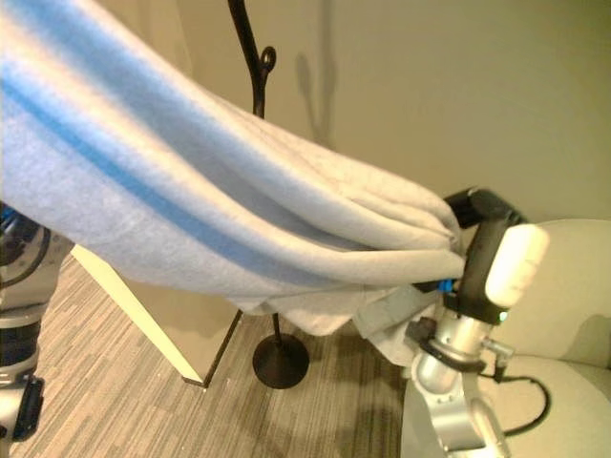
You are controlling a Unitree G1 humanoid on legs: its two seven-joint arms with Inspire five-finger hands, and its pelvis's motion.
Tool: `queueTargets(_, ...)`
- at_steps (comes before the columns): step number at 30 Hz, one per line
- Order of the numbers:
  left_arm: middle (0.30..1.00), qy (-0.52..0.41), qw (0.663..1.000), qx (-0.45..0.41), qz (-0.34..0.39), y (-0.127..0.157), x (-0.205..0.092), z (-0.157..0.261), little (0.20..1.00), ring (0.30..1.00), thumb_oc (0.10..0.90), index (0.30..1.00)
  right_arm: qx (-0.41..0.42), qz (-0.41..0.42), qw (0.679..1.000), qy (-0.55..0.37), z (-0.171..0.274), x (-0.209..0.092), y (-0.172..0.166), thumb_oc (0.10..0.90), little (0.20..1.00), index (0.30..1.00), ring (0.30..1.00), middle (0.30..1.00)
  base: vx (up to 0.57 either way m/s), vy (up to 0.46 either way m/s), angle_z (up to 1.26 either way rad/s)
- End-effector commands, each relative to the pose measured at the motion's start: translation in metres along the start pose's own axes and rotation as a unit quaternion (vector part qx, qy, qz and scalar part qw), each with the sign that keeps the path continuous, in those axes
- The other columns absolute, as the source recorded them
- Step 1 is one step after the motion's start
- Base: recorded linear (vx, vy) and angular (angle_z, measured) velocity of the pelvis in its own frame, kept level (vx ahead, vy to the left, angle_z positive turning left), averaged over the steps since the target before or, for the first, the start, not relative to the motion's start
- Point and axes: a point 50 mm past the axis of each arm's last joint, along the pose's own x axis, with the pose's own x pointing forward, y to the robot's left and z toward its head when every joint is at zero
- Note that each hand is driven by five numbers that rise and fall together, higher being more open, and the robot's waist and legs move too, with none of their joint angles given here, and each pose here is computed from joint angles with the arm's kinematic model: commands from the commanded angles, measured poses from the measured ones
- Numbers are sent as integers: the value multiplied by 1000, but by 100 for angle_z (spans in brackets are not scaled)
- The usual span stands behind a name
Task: Hang the clothes on the sofa on the clothes rack.
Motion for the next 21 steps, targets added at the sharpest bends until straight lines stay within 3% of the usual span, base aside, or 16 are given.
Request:
queueTargets(1,300,5,996,93,-16,-1,5,-33,300,300,400,300,9,-160,979,-127,32,63,-26,400,300,300,300,300,0,0,0)
queueTargets(10,300,112,967,165,-161,-1,-44,-79,300,300,400,300,-96,-220,956,-171,25,127,-37,400,300,300,300,300,33,4,-7)
queueTargets(21,300,187,909,227,-295,-15,-59,-132,300,300,400,300,-127,-139,958,-214,38,178,-21,400,300,300,300,300,34,22,-6)
